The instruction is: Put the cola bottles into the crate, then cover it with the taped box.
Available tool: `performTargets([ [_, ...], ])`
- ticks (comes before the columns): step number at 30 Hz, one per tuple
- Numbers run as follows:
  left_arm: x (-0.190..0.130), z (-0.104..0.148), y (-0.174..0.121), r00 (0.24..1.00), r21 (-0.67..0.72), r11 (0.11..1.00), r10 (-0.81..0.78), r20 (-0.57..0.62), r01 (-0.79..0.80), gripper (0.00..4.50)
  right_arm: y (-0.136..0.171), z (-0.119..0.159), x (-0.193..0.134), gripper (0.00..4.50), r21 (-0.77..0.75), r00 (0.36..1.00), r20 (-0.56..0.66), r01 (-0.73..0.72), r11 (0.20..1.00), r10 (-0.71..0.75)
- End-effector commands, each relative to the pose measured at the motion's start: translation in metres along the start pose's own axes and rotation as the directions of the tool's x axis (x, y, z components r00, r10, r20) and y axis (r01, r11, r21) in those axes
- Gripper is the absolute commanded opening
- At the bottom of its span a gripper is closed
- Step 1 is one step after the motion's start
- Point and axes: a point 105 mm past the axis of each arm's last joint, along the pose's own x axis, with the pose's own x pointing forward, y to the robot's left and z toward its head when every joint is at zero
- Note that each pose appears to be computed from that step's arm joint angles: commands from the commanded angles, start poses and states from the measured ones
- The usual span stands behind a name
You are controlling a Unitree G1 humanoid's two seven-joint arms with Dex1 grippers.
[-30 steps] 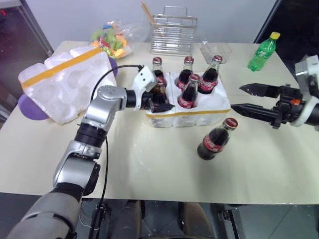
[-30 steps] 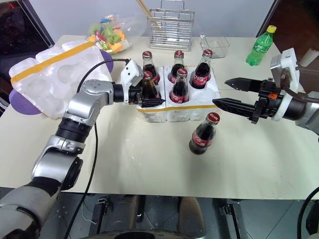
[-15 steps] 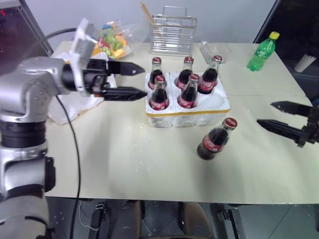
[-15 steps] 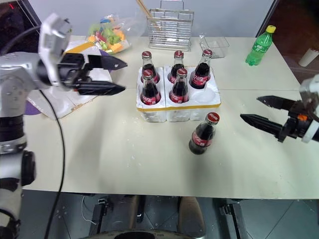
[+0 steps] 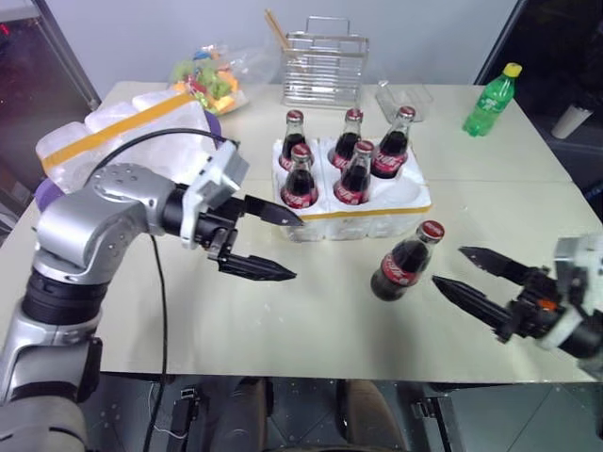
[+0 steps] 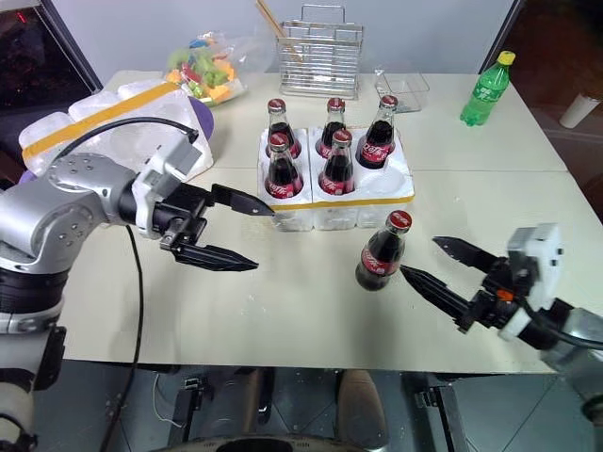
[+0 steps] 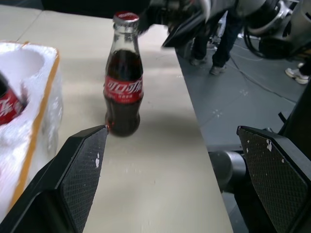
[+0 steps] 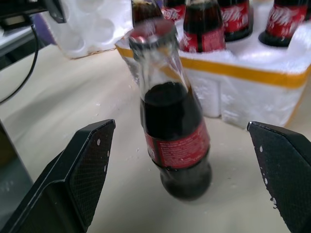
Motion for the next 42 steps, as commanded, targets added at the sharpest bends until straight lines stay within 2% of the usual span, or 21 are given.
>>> performTargets([
  [1,0.000,0.008,0.001,1.000,0.025,1.000,0.005,0.026,-0.006,4.44,0.004,-0.009,0.006,4.50,-0.059,1.000,-0.031,-0.007,0.998,0.005],
  [12,0.008,0.003,0.010,1.000,0.044,0.999,0.012,0.029,-0.013,4.44,0.003,-0.025,0.034,4.50,-0.098,0.993,-0.081,-0.089,0.991,0.081],
  [20,0.008,0.004,0.012,0.999,0.055,0.998,0.023,0.034,-0.025,4.44,-0.011,-0.028,0.062,4.50,-0.084,0.995,-0.050,-0.091,0.992,0.087],
  [23,0.008,0.003,0.012,0.999,0.055,0.998,0.029,0.032,-0.030,4.50,-0.009,-0.023,0.062,3.65,-0.067,0.994,-0.023,-0.111,0.992,0.110],
  [24,0.008,0.002,0.012,0.999,0.055,0.998,0.032,0.032,-0.034,4.50,-0.007,-0.020,0.060,3.18,-0.059,0.992,-0.009,-0.126,0.990,0.126],
  [25,0.006,0.002,0.012,0.999,0.052,0.998,0.039,0.034,-0.041,4.50,-0.003,-0.013,0.057,2.79,-0.068,0.989,0.001,-0.149,0.986,0.150],
  [28,0.003,0.000,0.014,0.998,0.048,0.997,0.061,0.035,-0.062,4.50,0.008,0.012,0.049,2.80,-0.105,0.975,0.038,-0.212,0.972,0.217],
  [30,0.001,0.000,0.016,0.996,0.045,0.995,0.083,0.041,-0.085,4.50,0.011,0.042,0.045,2.80,-0.148,0.961,0.084,-0.250,0.957,0.264],
  [33,-0.002,-0.001,0.020,0.992,0.045,0.992,0.117,0.050,-0.120,4.50,-0.001,0.089,0.043,2.80,-0.241,0.953,0.136,-0.234,0.942,0.272],
  [36,-0.002,-0.002,0.022,0.989,0.043,0.990,0.135,0.054,-0.138,4.50,-0.026,0.127,0.054,2.80,-0.263,0.957,0.208,-0.142,0.954,0.200],
  [39,-0.001,-0.004,0.022,0.987,0.045,0.988,0.147,0.058,-0.150,4.50,-0.052,0.140,0.076,2.80,-0.277,0.971,0.207,-0.059,0.959,0.120],
  [42,-0.001,-0.004,0.023,0.985,0.048,0.985,0.160,0.061,-0.163,4.50,-0.068,0.131,0.098,2.80,-0.274,0.986,0.148,-0.034,0.961,0.077],
])
